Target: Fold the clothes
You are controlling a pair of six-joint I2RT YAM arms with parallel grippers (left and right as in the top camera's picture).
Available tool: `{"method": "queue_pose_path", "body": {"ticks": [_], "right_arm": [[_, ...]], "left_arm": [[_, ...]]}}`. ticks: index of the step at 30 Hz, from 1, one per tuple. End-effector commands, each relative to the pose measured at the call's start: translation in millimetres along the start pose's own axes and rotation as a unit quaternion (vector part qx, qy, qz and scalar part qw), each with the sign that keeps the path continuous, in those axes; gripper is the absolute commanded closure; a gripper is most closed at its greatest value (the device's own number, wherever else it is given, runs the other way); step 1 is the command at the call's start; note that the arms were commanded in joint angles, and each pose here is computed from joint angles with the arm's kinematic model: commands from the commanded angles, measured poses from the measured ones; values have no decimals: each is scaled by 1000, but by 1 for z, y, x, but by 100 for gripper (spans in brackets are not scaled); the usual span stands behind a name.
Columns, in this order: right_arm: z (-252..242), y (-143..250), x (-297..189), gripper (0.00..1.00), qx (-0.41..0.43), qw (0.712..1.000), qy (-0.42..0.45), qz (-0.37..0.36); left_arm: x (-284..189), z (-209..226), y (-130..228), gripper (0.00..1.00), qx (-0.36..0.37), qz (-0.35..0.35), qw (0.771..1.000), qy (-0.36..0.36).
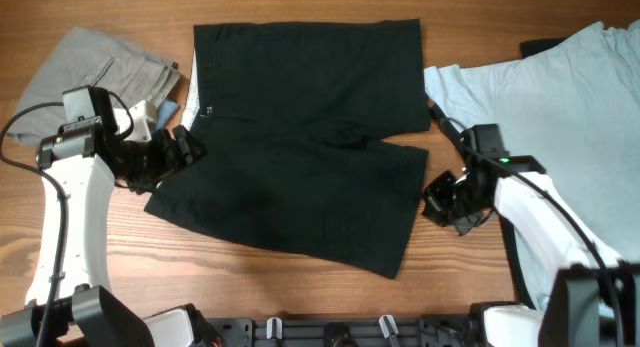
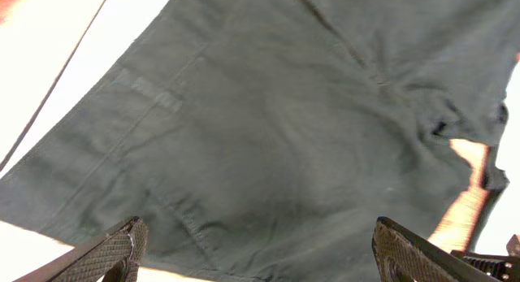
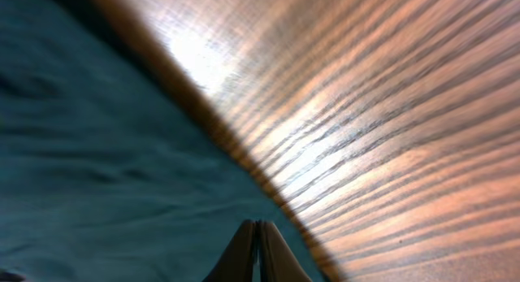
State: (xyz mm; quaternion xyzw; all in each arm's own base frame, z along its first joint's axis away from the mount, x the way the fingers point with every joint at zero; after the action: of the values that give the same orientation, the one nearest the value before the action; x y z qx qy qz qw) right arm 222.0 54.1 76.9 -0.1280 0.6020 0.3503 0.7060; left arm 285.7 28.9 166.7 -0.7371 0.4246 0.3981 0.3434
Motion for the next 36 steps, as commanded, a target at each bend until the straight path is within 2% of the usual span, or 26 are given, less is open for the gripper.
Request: {"method": "queue_pose_path", "body": {"ticks": [1,3,6,7,9,10,12,14,15,17,21,26,30,33,36], "right_arm": [[31,-8,-32,79,-112,989,-76,-56],[56,-7,-39,74,-210,965,-135,-79],[70,-6,-34,80,-228,958,-151,-84],[74,2,-27,83,-239,957,-154,-63],[69,27,-7,83,-254,959,-127,7],[56,54,11,83,-255,960,-83,79],[42,69,27,82,-241,963,-26,117],[32,73,44,80,-200,972,34,118],[32,71,54,76,-198,973,49,109],[25,61,71,75,-185,975,88,89],[-4,45,90,94,-93,978,166,90],[-10,11,76,96,-37,986,149,61],[-22,-23,43,96,-1,988,157,-8],[-24,-41,18,95,11,985,161,-66],[-8,-44,0,89,-15,990,118,-78]], "left_arm": [[-9,-17,-9,14,31,-26,998,52],[-9,-19,-13,22,39,-36,997,54],[-7,-25,-14,38,50,-37,996,57],[-6,-28,-13,45,56,-37,996,58],[-4,-33,-12,50,66,-34,995,61],[-2,-37,-11,48,73,-32,995,62],[-1,-40,-10,44,77,-31,995,64],[-1,-40,-9,40,78,-29,994,64],[-1,-40,-9,34,77,-28,995,64],[-1,-40,-7,27,75,-24,995,63],[-1,-39,-5,24,73,-19,995,62],[0,-39,-5,22,72,-18,995,62],[0,-39,-5,20,72,-18,995,62],[-1,-39,-6,20,73,-20,995,62],[-1,-40,-7,20,75,-24,995,63]]}}
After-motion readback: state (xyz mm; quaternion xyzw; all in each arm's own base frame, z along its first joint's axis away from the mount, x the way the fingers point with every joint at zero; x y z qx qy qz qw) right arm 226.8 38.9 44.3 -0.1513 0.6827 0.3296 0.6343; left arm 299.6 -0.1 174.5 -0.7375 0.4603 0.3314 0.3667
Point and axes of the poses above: each gripper's point midway between its finger pads, its own x axis out along the fingers, its own z axis along the line the jaws close on, y = z × x, the point moved 5 cm from there along -x, back along the fingers
